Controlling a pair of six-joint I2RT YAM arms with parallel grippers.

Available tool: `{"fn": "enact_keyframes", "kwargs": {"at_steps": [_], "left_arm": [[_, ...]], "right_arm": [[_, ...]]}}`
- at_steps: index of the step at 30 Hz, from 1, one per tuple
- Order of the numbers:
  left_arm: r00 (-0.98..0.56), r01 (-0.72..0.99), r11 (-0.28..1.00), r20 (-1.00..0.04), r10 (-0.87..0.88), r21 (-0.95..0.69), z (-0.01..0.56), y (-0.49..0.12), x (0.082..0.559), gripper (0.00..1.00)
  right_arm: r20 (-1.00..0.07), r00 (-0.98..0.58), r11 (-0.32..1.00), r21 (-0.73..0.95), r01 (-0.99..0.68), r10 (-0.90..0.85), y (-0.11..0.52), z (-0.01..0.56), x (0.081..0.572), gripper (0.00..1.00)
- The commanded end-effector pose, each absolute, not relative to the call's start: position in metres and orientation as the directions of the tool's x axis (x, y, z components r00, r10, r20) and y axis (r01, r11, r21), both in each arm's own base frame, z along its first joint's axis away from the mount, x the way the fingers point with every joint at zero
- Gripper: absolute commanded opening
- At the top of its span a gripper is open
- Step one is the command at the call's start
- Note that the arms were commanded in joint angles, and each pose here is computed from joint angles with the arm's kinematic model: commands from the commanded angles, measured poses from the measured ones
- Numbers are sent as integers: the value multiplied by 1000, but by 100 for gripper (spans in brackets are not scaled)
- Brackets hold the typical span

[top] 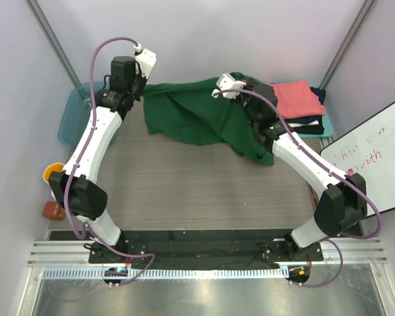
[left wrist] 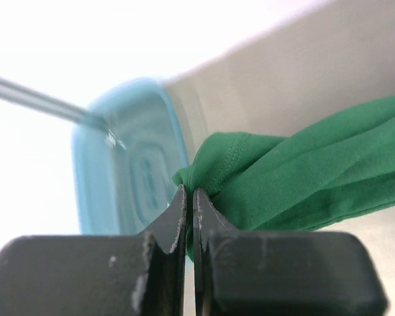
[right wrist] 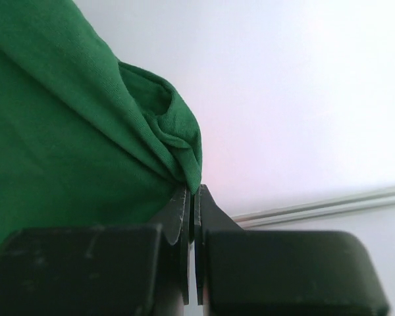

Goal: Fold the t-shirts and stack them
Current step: Flatten out the tshirt

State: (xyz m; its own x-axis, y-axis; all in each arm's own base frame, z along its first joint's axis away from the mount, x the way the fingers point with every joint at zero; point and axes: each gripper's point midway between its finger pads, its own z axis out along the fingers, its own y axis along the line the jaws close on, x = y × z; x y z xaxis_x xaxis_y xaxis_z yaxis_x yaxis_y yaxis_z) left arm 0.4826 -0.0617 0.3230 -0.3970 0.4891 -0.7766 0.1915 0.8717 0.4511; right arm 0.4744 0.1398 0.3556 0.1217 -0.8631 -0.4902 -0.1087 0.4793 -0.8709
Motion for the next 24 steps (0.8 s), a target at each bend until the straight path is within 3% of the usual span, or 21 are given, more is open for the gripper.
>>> {"fn": "enact_keyframes", "kwargs": {"at_steps": [1,6,10,17,24], "left_arm": [[-232,-30,840,-822,521,541,419,-27,489,0],[-80,-62,836,-838,540,545,474,-34,478,0],[18,-97,760,-762,647,643,505,-40,458,0],[145,-160,704,-689,710,692,547,-49,411,0],[287,-180,704,-648,705,686,571,-46,346,0]], "right_arm": [[-495,141,513,-800,311,-858,87,480,459,1],[-445,203,486,-746,455,-872,77,534,432,1],[-382,250,456,-710,536,-890,69,572,401,1],[-134,228,262,-585,767,-964,60,630,327,1],[-78,221,232,-460,857,-972,38,675,252,1]]}}
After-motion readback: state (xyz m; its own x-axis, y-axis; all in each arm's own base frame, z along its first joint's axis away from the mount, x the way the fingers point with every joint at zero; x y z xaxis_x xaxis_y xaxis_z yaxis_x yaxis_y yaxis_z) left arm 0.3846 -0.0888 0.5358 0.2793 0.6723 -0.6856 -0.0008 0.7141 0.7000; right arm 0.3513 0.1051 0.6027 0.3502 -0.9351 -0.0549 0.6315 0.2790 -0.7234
